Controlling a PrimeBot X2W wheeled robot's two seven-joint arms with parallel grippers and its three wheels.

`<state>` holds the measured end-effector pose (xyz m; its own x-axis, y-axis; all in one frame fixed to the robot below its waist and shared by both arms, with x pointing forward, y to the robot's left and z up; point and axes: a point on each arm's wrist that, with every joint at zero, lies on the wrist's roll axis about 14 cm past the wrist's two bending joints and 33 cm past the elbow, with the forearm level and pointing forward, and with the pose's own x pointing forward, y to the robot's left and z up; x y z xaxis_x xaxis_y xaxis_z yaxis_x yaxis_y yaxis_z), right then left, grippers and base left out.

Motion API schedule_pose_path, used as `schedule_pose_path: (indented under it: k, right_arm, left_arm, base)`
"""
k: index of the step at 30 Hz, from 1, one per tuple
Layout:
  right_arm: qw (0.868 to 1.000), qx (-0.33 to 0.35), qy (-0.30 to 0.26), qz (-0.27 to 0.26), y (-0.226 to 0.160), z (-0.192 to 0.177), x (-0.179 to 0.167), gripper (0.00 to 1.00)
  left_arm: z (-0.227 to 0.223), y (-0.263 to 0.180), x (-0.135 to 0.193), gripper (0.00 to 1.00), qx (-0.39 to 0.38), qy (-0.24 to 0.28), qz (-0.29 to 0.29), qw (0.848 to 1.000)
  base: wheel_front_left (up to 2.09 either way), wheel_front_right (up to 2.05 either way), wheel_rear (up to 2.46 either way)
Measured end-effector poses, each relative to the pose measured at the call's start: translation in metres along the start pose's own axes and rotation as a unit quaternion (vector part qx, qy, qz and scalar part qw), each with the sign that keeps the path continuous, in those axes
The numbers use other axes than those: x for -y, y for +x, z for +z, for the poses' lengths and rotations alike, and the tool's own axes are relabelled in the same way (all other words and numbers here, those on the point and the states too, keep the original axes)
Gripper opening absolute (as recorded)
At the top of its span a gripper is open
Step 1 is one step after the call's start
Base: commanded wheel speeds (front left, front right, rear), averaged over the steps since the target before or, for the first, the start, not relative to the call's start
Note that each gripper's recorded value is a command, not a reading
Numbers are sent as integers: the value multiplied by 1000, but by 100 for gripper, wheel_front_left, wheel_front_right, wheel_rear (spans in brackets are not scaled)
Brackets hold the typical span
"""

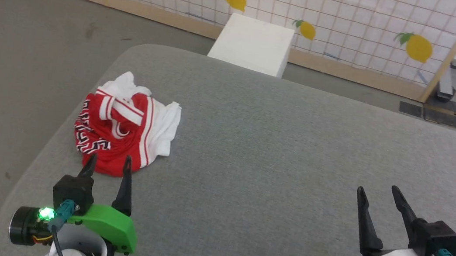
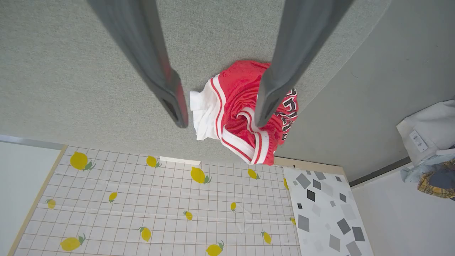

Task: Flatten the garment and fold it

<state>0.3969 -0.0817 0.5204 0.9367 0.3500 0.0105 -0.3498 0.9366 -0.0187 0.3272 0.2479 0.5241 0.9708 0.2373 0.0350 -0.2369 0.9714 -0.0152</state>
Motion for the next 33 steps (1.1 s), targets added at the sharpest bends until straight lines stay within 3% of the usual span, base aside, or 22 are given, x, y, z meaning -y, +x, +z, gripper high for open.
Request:
schedule_pose_path:
  k: [33]
  right_arm:
    - [996,26,22,79,32,9,-52,100]
  left_arm:
    - [-3,-33,-53,100,14,-9,98,995]
  base:
    - [-7,-7,-7]
